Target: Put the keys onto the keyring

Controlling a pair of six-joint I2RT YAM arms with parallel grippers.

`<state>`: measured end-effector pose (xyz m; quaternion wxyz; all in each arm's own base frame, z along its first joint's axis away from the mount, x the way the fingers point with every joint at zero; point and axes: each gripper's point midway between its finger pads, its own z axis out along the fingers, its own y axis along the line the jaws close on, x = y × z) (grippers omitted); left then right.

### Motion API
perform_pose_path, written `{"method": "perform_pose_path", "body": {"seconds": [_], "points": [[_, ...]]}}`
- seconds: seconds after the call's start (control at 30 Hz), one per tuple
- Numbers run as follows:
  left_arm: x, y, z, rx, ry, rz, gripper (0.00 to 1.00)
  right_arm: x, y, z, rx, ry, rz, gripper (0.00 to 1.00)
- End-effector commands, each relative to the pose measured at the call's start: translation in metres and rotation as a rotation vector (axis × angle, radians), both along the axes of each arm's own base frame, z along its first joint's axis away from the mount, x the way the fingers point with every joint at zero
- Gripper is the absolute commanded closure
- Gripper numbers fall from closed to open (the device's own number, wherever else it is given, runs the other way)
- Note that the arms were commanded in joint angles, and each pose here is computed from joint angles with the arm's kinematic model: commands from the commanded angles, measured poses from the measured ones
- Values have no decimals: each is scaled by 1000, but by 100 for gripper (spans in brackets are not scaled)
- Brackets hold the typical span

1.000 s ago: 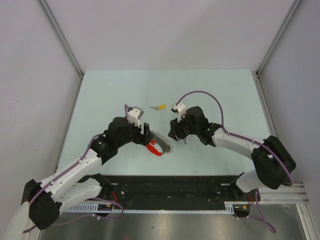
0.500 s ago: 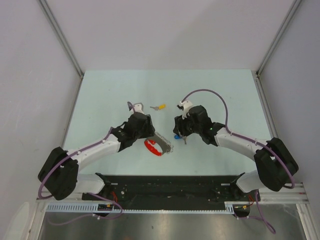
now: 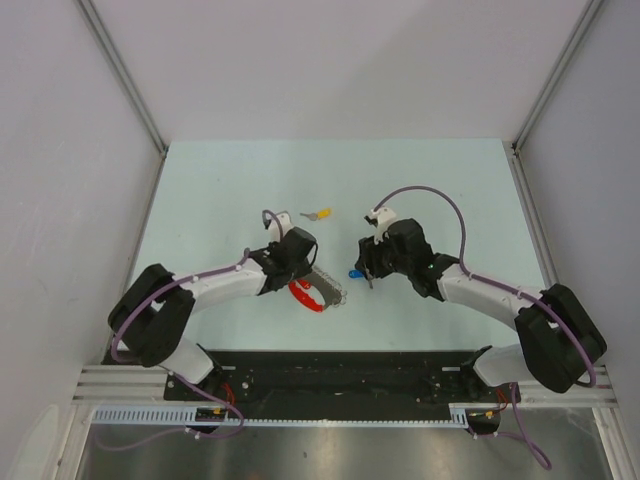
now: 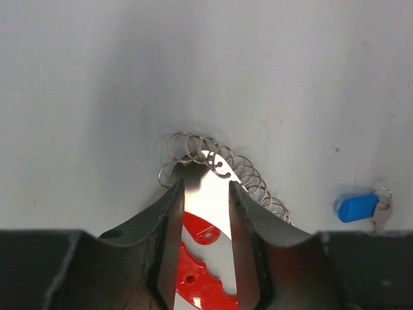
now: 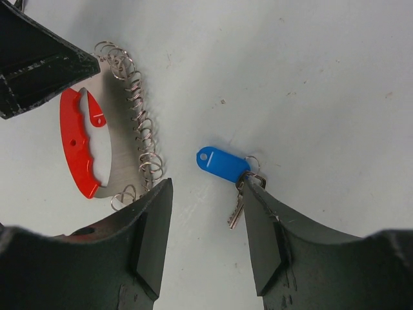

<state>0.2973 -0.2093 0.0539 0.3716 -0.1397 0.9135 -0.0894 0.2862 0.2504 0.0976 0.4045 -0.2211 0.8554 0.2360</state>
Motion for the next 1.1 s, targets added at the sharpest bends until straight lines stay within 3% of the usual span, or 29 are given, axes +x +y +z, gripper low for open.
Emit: {"method": "perform_pose_path", "body": {"seconds": [0.0,0.5,0.6,0.83,1.0,1.07], "points": [[17,-8,4,-39,-38,76,63,9,-1,17,53,-62,-24,47],[34,-28,-26,55,22,-5,74,8,0,4,59,-43,-8,47],[30,-38,-35,71,64,-98,77,7,2,2,61,-38,1,47],[-15,-67,-38,103,115,-521,78,7,1,4,59,-49,6,47],[-47,-57,-32,121,108,-624,77,7,-2,7,50,-62,-5,48],[-49,-52,-21,121,61,-637,70,8,-4,8,47,-70,-13,48]]}}
